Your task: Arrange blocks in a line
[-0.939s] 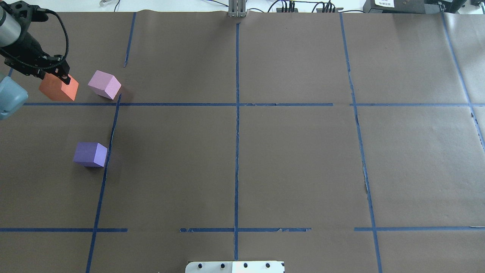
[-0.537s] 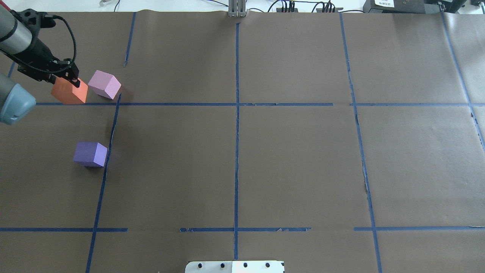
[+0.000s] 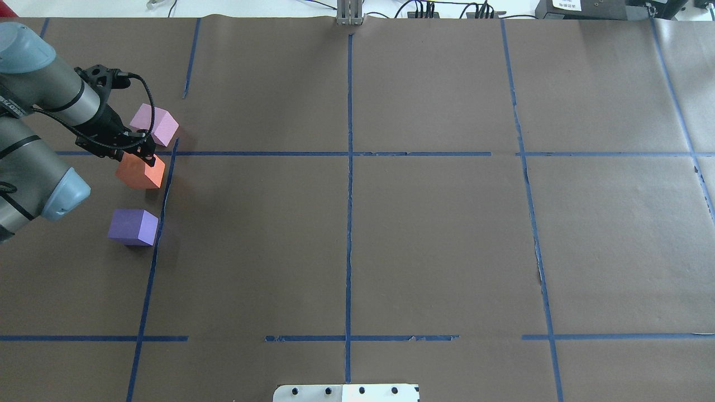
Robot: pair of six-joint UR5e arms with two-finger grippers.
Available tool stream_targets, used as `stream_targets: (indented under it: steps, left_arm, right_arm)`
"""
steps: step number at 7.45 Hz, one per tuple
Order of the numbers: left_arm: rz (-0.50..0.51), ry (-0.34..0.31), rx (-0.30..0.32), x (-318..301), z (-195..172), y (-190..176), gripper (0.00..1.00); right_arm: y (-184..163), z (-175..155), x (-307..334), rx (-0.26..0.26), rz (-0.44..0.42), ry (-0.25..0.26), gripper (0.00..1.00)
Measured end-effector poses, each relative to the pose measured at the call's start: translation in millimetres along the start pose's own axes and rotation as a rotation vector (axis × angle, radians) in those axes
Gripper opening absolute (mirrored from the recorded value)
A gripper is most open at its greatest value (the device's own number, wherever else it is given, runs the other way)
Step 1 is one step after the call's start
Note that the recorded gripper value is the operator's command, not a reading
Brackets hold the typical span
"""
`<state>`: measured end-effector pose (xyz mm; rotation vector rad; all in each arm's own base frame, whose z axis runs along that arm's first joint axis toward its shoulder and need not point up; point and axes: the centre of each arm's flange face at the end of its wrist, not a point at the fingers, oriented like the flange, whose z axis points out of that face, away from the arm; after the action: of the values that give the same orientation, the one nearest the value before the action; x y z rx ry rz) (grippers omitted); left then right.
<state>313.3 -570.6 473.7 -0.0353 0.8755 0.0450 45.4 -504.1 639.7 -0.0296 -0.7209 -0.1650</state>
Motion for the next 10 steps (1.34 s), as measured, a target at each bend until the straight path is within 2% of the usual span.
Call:
stream_targets:
  steps: [1,2,7,8,10]
  left_arm:
    - [-0.002,-0.005,-0.004,-7.6,4.7,2.5,0.42]
    - [-0.002,-0.006,-0.005,-14.0,8.1,5.3,0.99]
    - [0.002,0.007,0.006,-9.0,3.6,6.4,1.0]
    - [0.006,0.016,0.019,-7.6,-7.2,4.5,1.0]
    - [-0.004,0.027,0.095,-28.1,-66.7,-0.3,1.0]
  right_arm:
    - [0.0,0.0,0.0,0.0,0.0,0.0,1.0]
    - [0.0,0.0,0.0,0.0,0.0,0.0,1.0]
    - [-0.3,-0.2,-0.2,0.0,0.0,0.0,1.0]
    - [-0.3,-0.2,-0.2,0.0,0.0,0.0,1.0]
    - [-0.5,-0.4,-0.3,0.001,-0.001,0.0,1.0]
